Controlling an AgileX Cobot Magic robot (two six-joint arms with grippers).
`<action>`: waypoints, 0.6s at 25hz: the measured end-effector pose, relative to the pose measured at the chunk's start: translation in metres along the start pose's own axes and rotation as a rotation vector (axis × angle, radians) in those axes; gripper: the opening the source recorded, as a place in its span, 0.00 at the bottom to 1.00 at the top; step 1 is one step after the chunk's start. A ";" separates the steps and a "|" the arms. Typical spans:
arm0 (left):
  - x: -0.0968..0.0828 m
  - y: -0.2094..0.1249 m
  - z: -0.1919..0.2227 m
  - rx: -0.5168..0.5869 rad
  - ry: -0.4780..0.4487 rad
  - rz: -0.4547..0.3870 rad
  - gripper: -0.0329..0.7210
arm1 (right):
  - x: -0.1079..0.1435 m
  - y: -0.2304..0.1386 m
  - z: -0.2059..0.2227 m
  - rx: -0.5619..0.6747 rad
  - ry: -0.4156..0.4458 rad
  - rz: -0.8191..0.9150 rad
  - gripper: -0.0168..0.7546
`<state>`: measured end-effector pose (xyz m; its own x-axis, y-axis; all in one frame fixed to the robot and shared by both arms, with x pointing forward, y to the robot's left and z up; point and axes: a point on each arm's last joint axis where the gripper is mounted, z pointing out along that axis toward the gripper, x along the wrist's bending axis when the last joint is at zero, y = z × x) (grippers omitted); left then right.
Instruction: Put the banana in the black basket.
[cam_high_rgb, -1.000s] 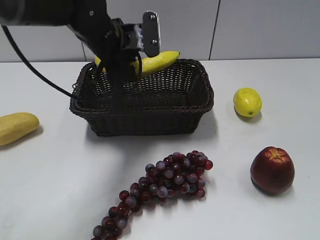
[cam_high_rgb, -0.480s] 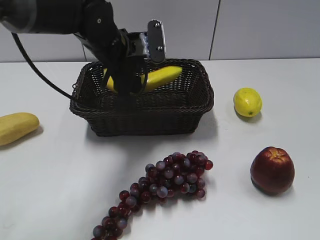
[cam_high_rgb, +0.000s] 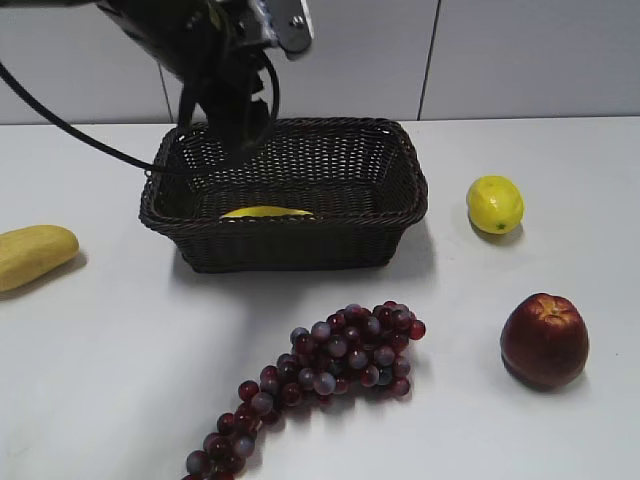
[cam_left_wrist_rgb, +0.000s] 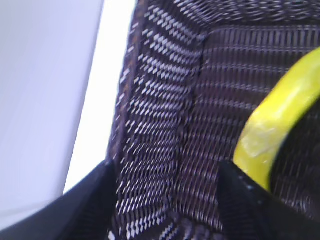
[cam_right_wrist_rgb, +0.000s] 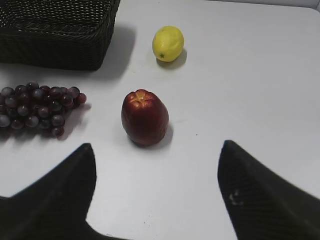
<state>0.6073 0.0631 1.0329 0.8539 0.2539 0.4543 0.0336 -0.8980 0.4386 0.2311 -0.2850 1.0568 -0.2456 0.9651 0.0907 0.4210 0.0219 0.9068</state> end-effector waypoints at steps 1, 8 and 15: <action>0.005 -0.003 -0.007 0.004 0.007 -0.041 0.86 | 0.000 0.000 0.000 0.000 0.000 0.000 0.76; 0.051 -0.068 -0.047 0.133 0.054 -0.548 0.82 | 0.000 0.000 0.000 0.000 0.000 0.000 0.76; 0.069 -0.145 -0.073 0.367 0.008 -0.961 0.82 | 0.000 0.000 0.000 0.000 0.000 0.000 0.76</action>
<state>0.6236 0.2367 1.0569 0.3787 0.9245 0.0421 0.8589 -0.3681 0.3562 0.2311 -0.2850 1.0568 -0.2456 0.9651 0.0907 0.4210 0.0219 0.9068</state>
